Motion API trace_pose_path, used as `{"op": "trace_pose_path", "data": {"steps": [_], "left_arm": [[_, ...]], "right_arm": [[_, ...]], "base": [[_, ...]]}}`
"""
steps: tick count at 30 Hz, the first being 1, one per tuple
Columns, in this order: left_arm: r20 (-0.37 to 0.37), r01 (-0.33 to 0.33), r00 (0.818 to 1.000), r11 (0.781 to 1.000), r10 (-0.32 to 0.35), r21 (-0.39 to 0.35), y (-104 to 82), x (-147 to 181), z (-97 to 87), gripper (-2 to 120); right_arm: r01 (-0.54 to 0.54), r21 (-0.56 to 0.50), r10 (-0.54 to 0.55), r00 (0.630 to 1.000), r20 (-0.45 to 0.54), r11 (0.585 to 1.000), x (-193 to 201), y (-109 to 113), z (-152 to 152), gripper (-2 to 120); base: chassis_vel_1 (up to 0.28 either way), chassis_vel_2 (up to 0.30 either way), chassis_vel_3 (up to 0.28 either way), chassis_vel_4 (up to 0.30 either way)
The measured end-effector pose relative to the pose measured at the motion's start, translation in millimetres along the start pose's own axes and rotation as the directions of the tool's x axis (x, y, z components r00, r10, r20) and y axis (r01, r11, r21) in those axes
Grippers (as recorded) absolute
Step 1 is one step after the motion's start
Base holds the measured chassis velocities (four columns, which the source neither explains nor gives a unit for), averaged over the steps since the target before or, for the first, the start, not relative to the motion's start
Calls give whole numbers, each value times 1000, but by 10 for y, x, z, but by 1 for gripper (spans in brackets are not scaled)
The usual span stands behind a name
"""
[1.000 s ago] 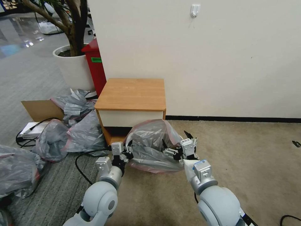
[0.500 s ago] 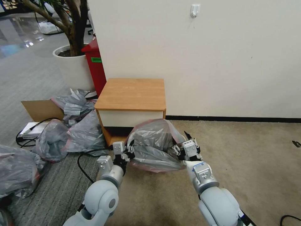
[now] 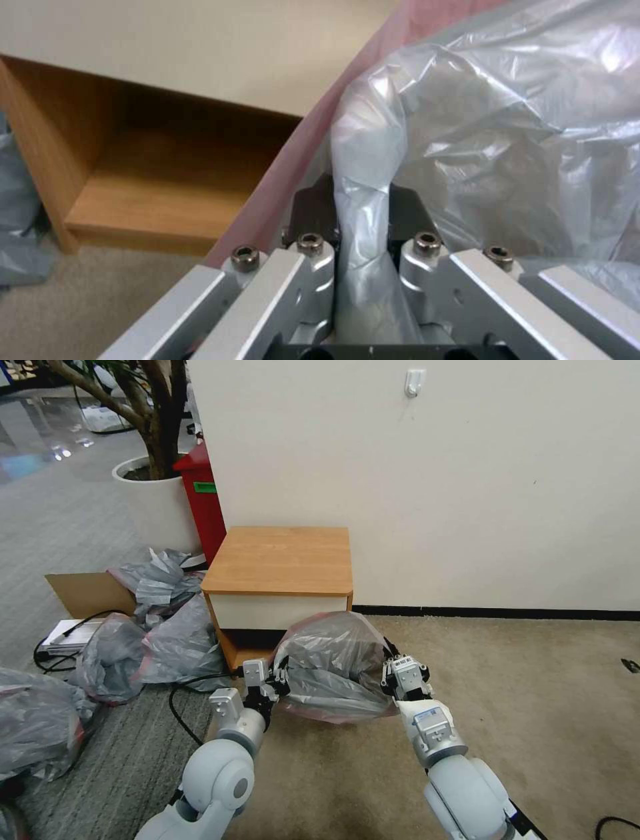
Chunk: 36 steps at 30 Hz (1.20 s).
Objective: Pick up the garbage bag from the table and place it over the trash can.
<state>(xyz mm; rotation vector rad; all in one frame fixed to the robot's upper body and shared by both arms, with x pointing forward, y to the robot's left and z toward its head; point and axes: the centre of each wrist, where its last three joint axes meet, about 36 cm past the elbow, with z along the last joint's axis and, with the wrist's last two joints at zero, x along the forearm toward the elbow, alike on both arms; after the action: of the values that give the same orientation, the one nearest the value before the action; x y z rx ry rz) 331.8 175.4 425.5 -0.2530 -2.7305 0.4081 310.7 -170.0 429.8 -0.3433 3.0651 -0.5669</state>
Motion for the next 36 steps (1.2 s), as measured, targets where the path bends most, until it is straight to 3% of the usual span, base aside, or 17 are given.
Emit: {"op": "trace_pose_path", "data": {"steps": [6, 16, 21, 24, 36], "left_arm": [[-22, -16, 1000, 1000, 16, -1, -5, 60, 35, 8], [-31, -47, 998, 999, 47, 0, 33, 160, 50, 8], [-29, -57, 998, 998, 57, 5, 83, 182, 52, 8], [-28, -81, 996, 997, 81, 9, 114, 202, 55, 8], [-25, -130, 991, 991, 131, 42, 175, 230, 48, 8]], "right_arm": [[-7, -21, 7, 1000, -3, 1000, -49, -108, -49, 0], [-8, -198, -40, 971, -236, 980, -69, -441, -200, 0], [-16, -345, -110, 934, -341, 938, -28, -620, -339, 0], [-19, -450, -179, 902, -393, 893, -32, -746, -399, 0], [-47, -590, -276, 852, -445, 806, -128, -961, -429, 0]], "base": [[0, 0, 0, 0], [0, 0, 0, 0], [0, 0, 0, 0], [0, 0, 0, 0], [0, 0, 0, 0]]}}
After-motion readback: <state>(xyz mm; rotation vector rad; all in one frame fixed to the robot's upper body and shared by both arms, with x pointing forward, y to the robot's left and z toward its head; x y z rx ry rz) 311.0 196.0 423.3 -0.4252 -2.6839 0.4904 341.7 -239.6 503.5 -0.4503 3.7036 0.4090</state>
